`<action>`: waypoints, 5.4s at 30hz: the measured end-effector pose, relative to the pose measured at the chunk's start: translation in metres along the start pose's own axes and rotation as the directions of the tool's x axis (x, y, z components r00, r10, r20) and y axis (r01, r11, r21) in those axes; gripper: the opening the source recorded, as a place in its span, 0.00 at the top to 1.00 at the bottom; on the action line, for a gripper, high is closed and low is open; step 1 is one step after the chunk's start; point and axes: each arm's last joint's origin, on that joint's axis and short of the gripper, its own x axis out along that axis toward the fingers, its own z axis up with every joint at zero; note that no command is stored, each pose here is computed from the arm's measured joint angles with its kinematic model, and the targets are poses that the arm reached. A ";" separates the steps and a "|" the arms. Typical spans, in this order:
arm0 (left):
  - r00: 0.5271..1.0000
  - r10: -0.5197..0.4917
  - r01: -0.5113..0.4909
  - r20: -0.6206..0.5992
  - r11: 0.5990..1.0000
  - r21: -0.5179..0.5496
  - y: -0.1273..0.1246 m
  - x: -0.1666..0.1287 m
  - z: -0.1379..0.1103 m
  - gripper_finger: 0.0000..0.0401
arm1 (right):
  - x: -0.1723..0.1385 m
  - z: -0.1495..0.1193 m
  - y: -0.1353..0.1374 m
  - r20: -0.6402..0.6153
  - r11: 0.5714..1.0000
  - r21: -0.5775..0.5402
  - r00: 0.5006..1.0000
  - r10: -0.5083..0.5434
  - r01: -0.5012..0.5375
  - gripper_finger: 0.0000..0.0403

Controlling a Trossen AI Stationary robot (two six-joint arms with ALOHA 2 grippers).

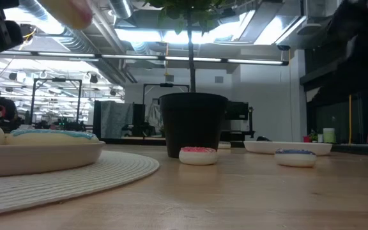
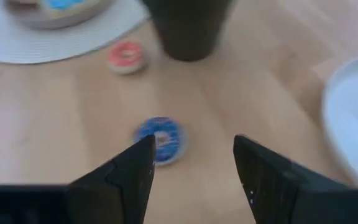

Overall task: Pick & Place donuts
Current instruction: Put the large pink donut on the brown plate

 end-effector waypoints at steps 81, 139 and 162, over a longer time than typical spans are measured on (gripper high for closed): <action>0.975 -0.144 0.162 -0.169 0.982 0.098 0.059 -0.017 -0.023 0.99 | 0.020 0.006 -0.208 0.452 0.900 0.298 0.783 -0.427 0.319 0.46; 0.947 -0.008 -0.013 -0.321 0.998 -0.062 0.083 -0.017 -0.038 0.99 | 0.020 0.005 -0.208 0.450 0.900 0.296 0.784 -0.427 0.321 0.46; 0.933 0.116 -0.107 -0.341 0.993 0.045 0.098 -0.022 -0.043 0.97 | 0.020 0.005 -0.208 0.450 0.900 0.297 0.784 -0.427 0.320 0.46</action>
